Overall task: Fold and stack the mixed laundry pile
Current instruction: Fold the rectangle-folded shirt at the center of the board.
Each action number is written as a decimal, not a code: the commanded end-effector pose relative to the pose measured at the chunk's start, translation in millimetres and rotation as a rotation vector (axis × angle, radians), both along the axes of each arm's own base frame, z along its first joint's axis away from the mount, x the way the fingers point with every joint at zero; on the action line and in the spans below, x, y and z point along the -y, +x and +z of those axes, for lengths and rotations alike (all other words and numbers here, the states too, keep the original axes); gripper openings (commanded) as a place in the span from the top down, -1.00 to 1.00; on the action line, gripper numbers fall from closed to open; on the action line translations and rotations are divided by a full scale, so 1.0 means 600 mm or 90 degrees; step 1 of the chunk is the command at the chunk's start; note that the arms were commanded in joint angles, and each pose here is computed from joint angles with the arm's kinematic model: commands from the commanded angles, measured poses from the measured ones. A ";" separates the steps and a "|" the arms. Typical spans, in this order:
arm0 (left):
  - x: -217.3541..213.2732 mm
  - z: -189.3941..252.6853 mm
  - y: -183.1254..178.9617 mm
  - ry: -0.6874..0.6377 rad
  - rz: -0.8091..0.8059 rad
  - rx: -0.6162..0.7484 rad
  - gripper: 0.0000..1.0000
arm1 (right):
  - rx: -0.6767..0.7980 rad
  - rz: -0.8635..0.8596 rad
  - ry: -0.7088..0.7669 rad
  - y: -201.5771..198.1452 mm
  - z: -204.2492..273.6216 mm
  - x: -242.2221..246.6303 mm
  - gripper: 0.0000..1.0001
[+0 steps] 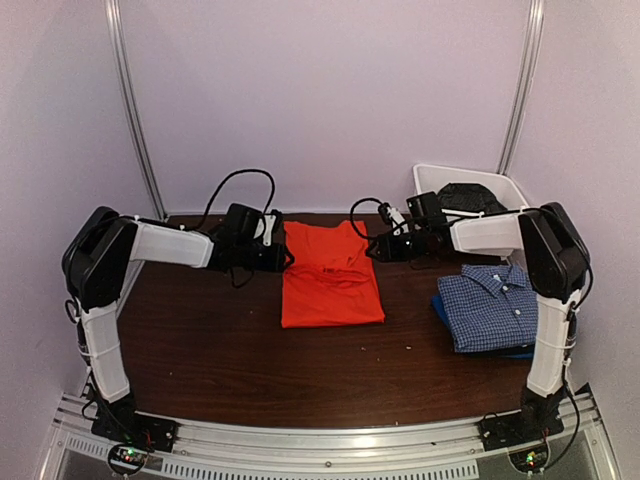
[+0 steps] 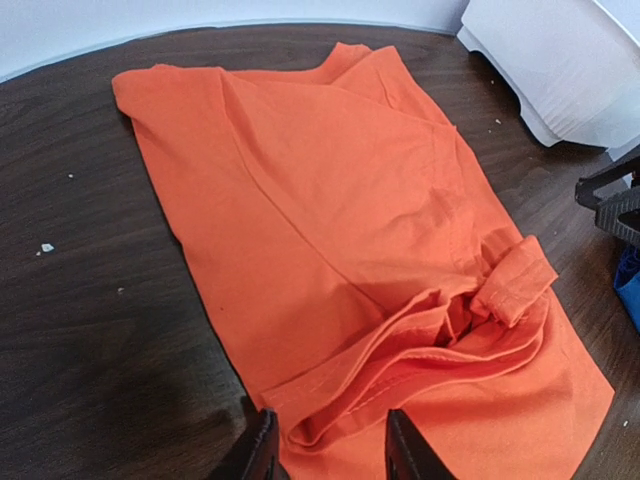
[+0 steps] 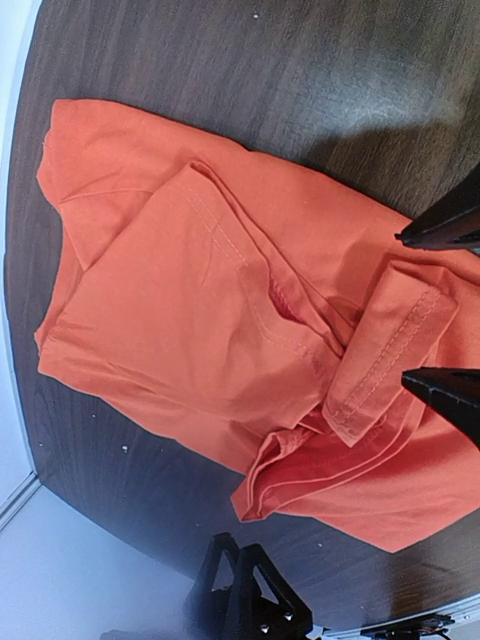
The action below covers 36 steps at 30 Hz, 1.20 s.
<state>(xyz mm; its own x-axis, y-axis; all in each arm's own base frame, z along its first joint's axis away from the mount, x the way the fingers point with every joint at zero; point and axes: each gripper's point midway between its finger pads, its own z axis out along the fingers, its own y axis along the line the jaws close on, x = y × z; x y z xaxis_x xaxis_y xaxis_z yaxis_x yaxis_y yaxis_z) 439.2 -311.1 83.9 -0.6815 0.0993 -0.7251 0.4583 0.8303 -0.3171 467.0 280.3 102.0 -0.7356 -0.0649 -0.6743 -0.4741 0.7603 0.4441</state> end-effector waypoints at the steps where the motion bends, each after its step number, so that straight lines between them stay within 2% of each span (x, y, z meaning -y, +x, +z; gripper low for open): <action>1: -0.024 0.022 0.011 -0.027 0.021 0.006 0.24 | -0.045 0.032 0.009 -0.016 -0.021 -0.006 0.19; 8: -0.019 0.007 0.002 -0.044 0.015 -0.019 0.12 | -0.080 0.038 0.021 -0.018 -0.049 -0.013 0.06; 21: 0.006 -0.023 0.001 -0.075 -0.014 -0.055 0.07 | -0.120 0.041 0.039 -0.008 -0.075 -0.028 0.09; 27: 0.015 -0.032 0.003 -0.086 -0.020 -0.066 0.07 | -0.131 0.040 0.044 -0.005 -0.085 -0.031 0.22; 36: 0.021 -0.027 0.011 -0.096 -0.019 -0.064 0.09 | -0.127 0.039 0.054 -0.001 -0.079 -0.033 0.72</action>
